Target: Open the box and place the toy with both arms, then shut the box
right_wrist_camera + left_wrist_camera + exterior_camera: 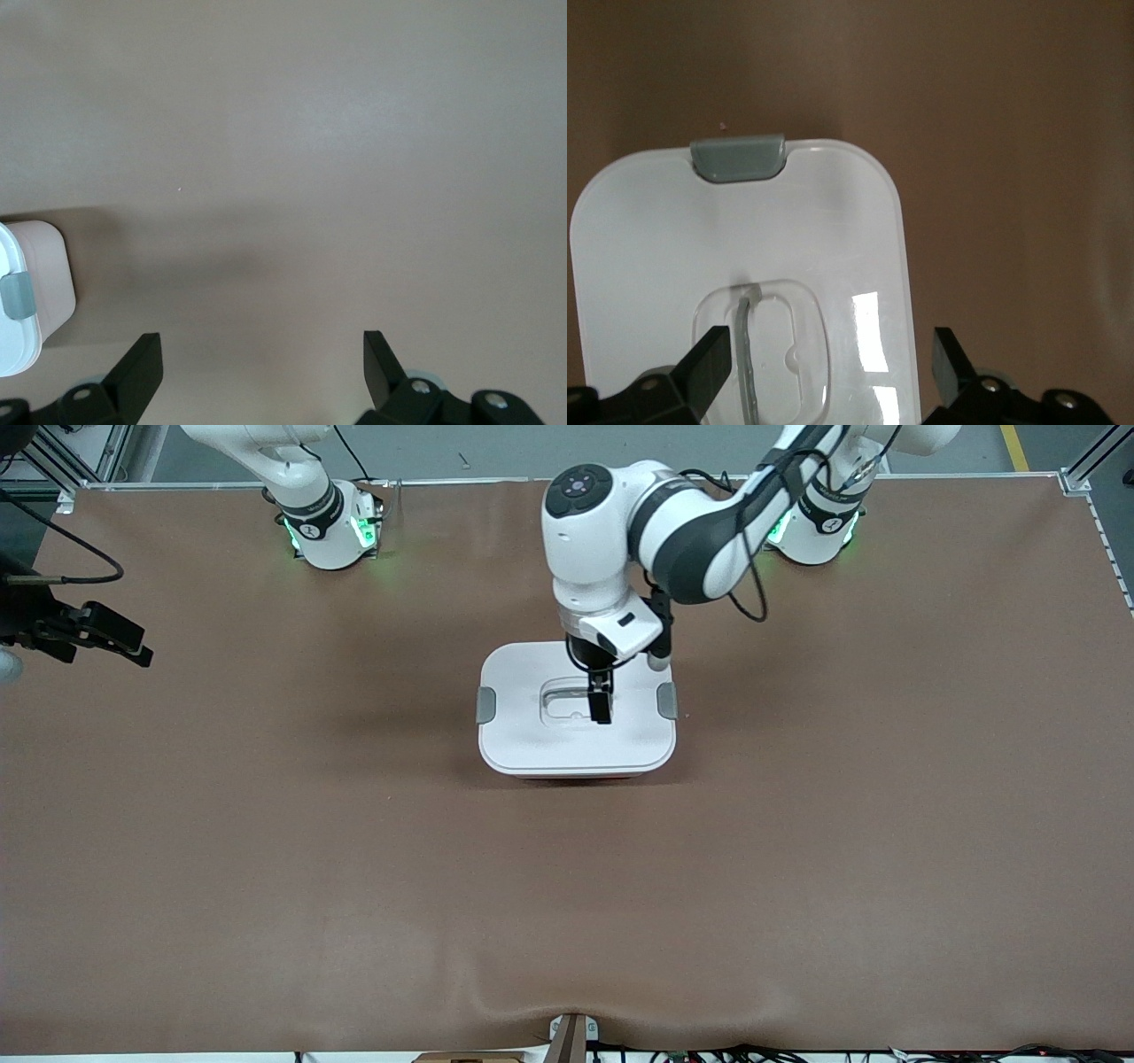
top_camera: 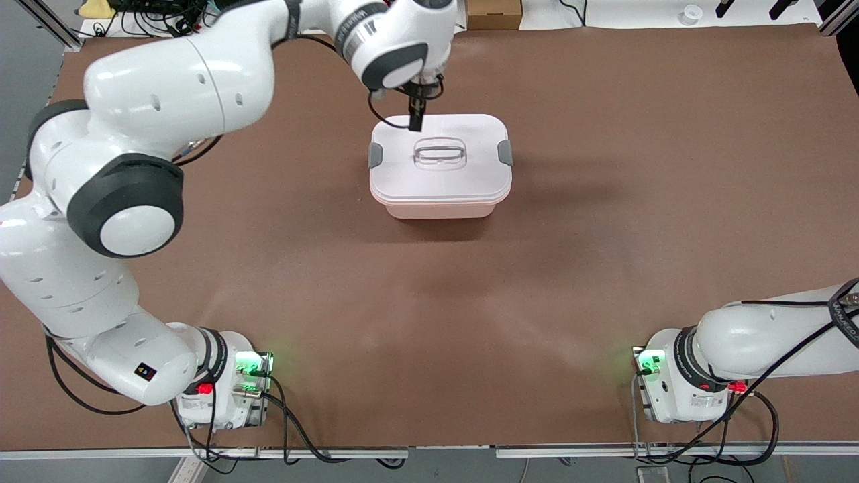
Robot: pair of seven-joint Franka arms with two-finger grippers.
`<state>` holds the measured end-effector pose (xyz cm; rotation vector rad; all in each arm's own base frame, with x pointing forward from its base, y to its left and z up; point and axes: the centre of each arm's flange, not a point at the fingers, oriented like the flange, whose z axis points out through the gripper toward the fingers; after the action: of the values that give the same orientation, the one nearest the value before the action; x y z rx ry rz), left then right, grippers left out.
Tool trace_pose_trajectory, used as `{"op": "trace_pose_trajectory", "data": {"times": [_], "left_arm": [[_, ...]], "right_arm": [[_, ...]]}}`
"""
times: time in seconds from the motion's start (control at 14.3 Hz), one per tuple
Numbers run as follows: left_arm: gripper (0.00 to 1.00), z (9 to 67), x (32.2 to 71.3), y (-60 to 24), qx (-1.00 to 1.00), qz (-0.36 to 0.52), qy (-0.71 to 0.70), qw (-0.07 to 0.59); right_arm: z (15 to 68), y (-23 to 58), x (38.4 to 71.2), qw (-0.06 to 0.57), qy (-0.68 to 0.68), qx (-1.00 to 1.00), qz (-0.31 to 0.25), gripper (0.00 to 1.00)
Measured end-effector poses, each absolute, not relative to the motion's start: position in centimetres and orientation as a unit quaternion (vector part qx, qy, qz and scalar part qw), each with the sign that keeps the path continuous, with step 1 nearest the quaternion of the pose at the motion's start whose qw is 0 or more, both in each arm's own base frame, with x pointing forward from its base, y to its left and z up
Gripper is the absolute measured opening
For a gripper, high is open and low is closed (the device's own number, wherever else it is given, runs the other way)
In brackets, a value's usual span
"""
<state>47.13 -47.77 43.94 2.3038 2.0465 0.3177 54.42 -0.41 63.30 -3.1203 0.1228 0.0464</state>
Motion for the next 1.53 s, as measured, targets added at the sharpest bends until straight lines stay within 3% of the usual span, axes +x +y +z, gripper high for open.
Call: {"op": "trace_pose_trajectory", "data": {"times": [0.28,0.7,1.53], "left_arm": [[1.00,47.8,49.8,-43.9,0.780,0.091,0.620,-0.004],[1.00,52.8,55.2,-35.9,0.817,0.056,0.573,0.018],[1.00,59.4,58.0,-22.7,0.932,0.056,0.358,0.009]], "right_arm": [[63.3,-0.4,54.4,0.009,0.040,-0.999,0.015,1.00],[63.3,-0.6,54.4,0.009,0.041,-0.999,0.015,1.00],[63.3,-0.7,54.4,0.009,0.042,-0.999,0.015,1.00]]}}
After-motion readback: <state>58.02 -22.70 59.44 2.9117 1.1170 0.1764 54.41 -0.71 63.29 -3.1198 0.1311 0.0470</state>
